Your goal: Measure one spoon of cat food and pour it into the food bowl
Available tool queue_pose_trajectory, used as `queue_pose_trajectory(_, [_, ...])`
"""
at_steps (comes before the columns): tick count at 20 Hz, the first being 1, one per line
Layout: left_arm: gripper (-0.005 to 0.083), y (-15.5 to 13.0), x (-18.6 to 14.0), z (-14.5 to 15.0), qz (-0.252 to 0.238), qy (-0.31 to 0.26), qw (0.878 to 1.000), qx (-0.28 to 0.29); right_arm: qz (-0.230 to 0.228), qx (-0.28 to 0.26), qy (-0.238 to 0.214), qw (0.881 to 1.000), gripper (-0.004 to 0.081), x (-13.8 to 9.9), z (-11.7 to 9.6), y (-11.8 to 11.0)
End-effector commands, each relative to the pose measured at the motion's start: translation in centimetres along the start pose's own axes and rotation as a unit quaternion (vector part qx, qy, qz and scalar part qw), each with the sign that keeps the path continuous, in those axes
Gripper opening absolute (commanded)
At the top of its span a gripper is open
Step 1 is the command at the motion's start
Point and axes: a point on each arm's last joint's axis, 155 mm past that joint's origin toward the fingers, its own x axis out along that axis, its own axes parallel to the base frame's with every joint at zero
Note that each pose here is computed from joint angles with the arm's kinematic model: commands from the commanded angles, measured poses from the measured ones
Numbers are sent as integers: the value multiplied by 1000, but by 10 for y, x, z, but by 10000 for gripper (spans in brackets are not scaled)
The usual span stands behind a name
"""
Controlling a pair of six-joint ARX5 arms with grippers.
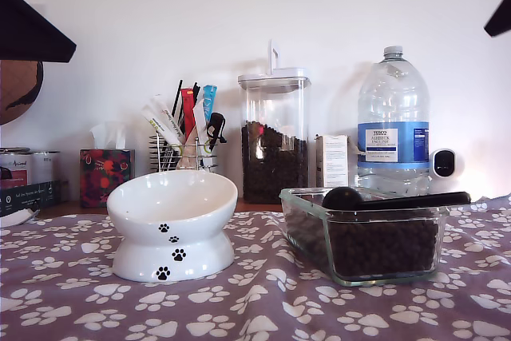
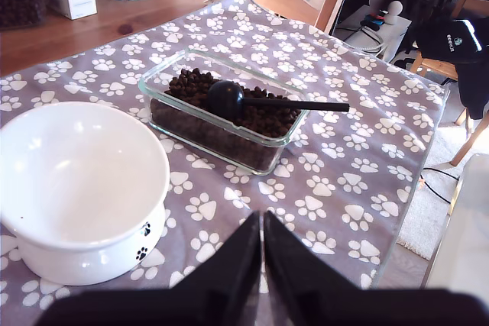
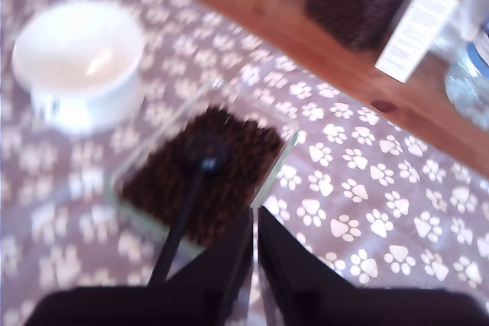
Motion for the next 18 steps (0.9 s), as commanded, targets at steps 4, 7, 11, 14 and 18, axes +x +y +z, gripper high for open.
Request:
queue_pose_trajectory(4, [-19, 1, 2, -6, -1, 5, 1000, -1, 55, -152, 51, 985, -13, 11, -34, 38])
queue_pose_trajectory(7, [-19, 1, 2, -6, -1, 5, 1000, -1, 80, -287, 47, 954, -12, 12, -34, 53])
queue_pose_trajectory(11, [-19, 1, 2, -6, -1, 5, 1000, -1, 135, -357, 73, 921, 72, 19, -53, 72])
queue_pose_trajectory(14, [-19, 1, 2, -6, -1, 6, 1000, -1, 154, -343, 86, 923, 157, 25, -58, 80])
queue_pose_trajectory(18, [-19, 1, 2, -6, -1, 6, 1000, -2, 145, -340, 80, 926, 199, 35, -52, 76])
